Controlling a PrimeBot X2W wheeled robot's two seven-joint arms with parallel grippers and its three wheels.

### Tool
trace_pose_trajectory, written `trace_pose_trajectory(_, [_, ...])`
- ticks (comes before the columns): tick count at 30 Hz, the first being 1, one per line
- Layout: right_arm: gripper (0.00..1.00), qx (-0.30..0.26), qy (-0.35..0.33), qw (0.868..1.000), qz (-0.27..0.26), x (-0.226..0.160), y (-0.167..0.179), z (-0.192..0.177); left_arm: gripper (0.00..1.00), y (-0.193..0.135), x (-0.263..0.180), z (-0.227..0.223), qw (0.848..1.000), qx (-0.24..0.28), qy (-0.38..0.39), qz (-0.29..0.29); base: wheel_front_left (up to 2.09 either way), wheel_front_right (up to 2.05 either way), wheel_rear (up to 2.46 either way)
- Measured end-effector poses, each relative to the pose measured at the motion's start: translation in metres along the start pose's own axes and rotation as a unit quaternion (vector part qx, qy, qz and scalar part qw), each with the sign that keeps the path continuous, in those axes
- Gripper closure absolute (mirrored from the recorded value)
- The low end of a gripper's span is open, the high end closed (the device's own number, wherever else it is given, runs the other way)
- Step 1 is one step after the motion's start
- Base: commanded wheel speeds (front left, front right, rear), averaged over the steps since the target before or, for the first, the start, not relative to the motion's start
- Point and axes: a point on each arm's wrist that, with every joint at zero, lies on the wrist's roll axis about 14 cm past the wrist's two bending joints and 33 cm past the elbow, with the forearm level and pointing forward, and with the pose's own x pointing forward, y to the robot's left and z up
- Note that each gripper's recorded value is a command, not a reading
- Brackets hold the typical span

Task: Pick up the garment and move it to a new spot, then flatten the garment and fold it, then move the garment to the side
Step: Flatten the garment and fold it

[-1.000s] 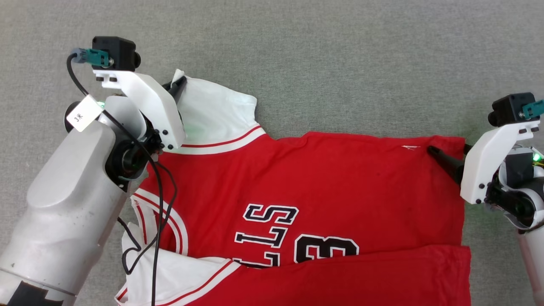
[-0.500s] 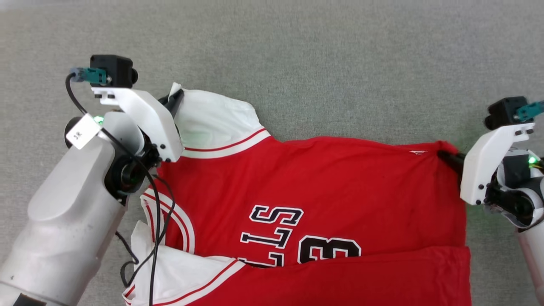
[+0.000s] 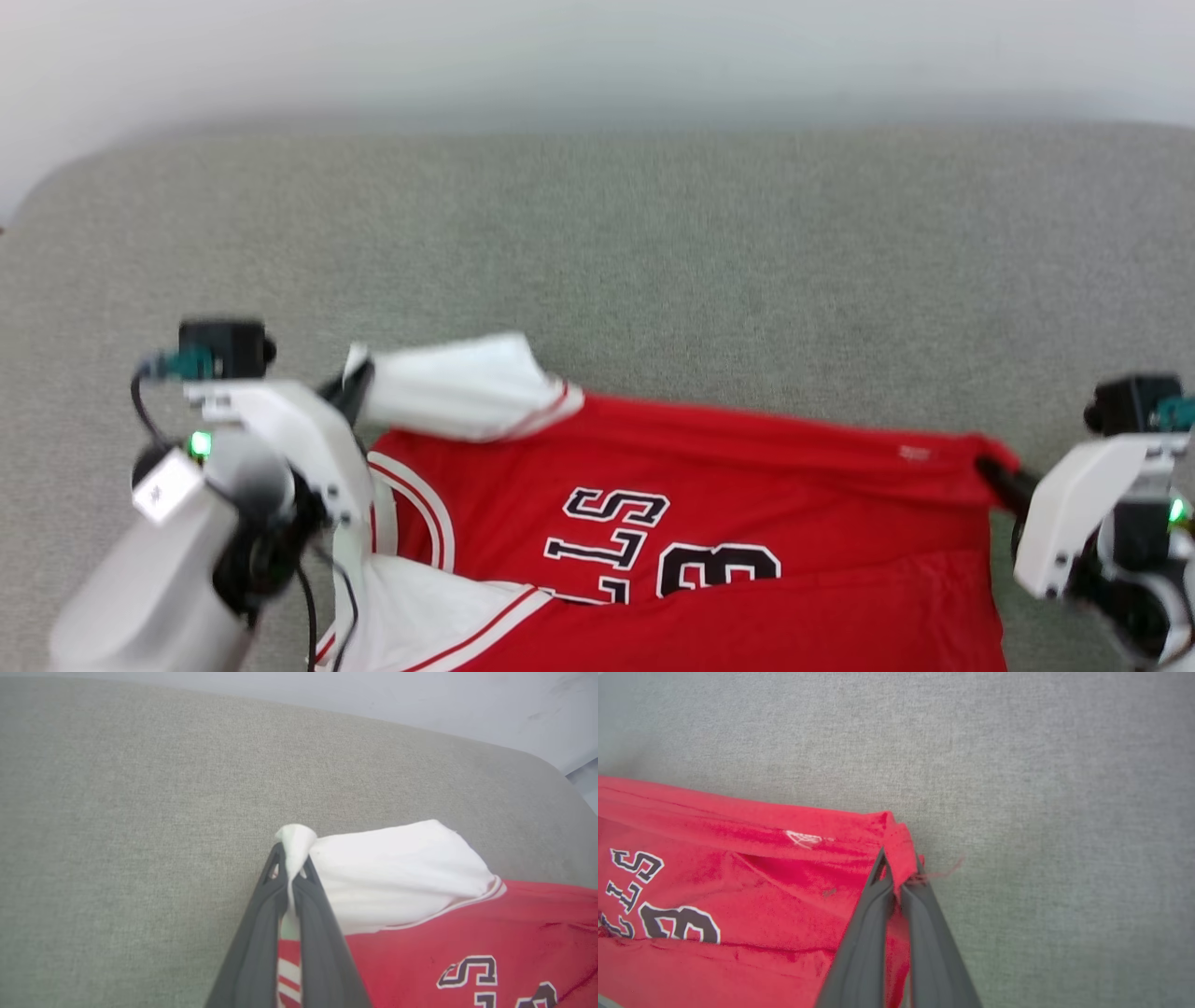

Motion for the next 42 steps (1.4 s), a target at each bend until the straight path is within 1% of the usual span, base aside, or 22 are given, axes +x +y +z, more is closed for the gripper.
trace_pose_trajectory(5, [1.00, 0.020, 0.002, 1.000, -0.001, -0.018, 0.006, -0.028, 1.00, 0.007, -0.037, -0.029, 0.999, -0.030, 0.009, 0.020, 0.00, 0.00, 0.00])
trace_pose_trajectory(12, [1.00, 0.043, 0.011, 0.999, -0.013, -0.032, 0.003, -0.061, 1.00, 0.012, -0.081, -0.081, 0.995, -0.070, 0.053, 0.050, 0.00, 0.00, 0.00])
trace_pose_trajectory(18, [1.00, 0.055, 0.023, 0.998, -0.018, -0.034, 0.002, -0.082, 1.00, 0.012, -0.101, -0.119, 0.989, -0.085, 0.106, 0.065, 0.00, 0.00, 0.00])
trace_pose_trajectory(21, [1.00, 0.060, 0.023, 0.998, -0.018, -0.033, 0.004, -0.088, 1.00, 0.004, -0.104, -0.137, 0.984, -0.103, 0.130, 0.059, 0.00, 0.00, 0.00])
trace_pose_trajectory(22, [0.85, 0.061, 0.023, 0.998, -0.018, -0.034, 0.004, -0.090, 1.00, 0.002, -0.103, -0.142, 0.983, -0.109, 0.134, 0.057, 0.00, 0.00, 0.00])
trace_pose_trajectory(23, [0.56, 0.063, 0.024, 0.998, -0.019, -0.034, 0.004, -0.092, 1.00, 0.001, -0.103, -0.145, 0.983, -0.112, 0.136, 0.055, 0.00, 0.00, 0.00])
trace_pose_trajectory(24, [0.07, 0.065, 0.022, 0.997, -0.018, -0.034, 0.004, -0.093, 0.96, 0.001, -0.102, -0.146, 0.982, -0.117, 0.134, 0.056, 0.00, 0.00, 0.00])
trace_pose_trajectory(25, [0.00, 0.064, 0.011, 0.998, -0.020, -0.035, 0.004, -0.091, 0.60, 0.001, -0.101, -0.146, 0.983, -0.120, 0.128, 0.055, 0.00, 0.00, 0.00])
trace_pose_trajectory(26, [0.00, 0.065, 0.005, 0.998, -0.019, -0.035, 0.004, -0.091, 0.13, 0.000, -0.100, -0.144, 0.983, -0.121, 0.123, 0.056, 0.00, 0.00, 0.00])
trace_pose_trajectory(27, [0.00, 0.065, -0.004, 0.998, -0.019, -0.036, 0.005, -0.089, 0.00, 0.001, -0.099, -0.141, 0.985, -0.120, 0.111, 0.058, 0.00, 0.00, 0.00])
trace_pose_trajectory(31, [0.00, 0.059, -0.056, 0.997, -0.016, -0.042, 0.007, -0.071, 0.00, 0.004, -0.091, -0.113, 0.992, -0.100, 0.045, 0.059, 0.00, 0.00, 0.00])
trace_pose_trajectory(34, [0.00, 0.051, -0.096, 0.994, -0.012, -0.050, 0.009, -0.054, 0.00, 0.001, -0.090, -0.091, 0.995, -0.083, -0.005, 0.053, 0.00, 0.00, 0.00])
trace_pose_trajectory(36, [0.00, 0.046, -0.110, 0.993, -0.013, -0.056, 0.008, -0.047, 0.00, -0.003, -0.090, -0.076, 0.996, -0.070, -0.039, 0.047, 0.00, 0.00, 0.00])
trace_pose_trajectory(39, [0.00, 0.045, -0.118, 0.992, -0.021, -0.065, 0.001, -0.039, 0.00, -0.010, -0.092, -0.048, 0.993, -0.040, -0.102, 0.037, 0.00, 0.00, 0.00])
trace_pose_trajectory(42, [0.00, 0.041, -0.099, 0.993, -0.042, -0.070, -0.014, -0.043, 0.00, -0.014, -0.097, -0.027, 0.988, -0.014, -0.150, 0.035, 0.00, 0.00, 0.00])
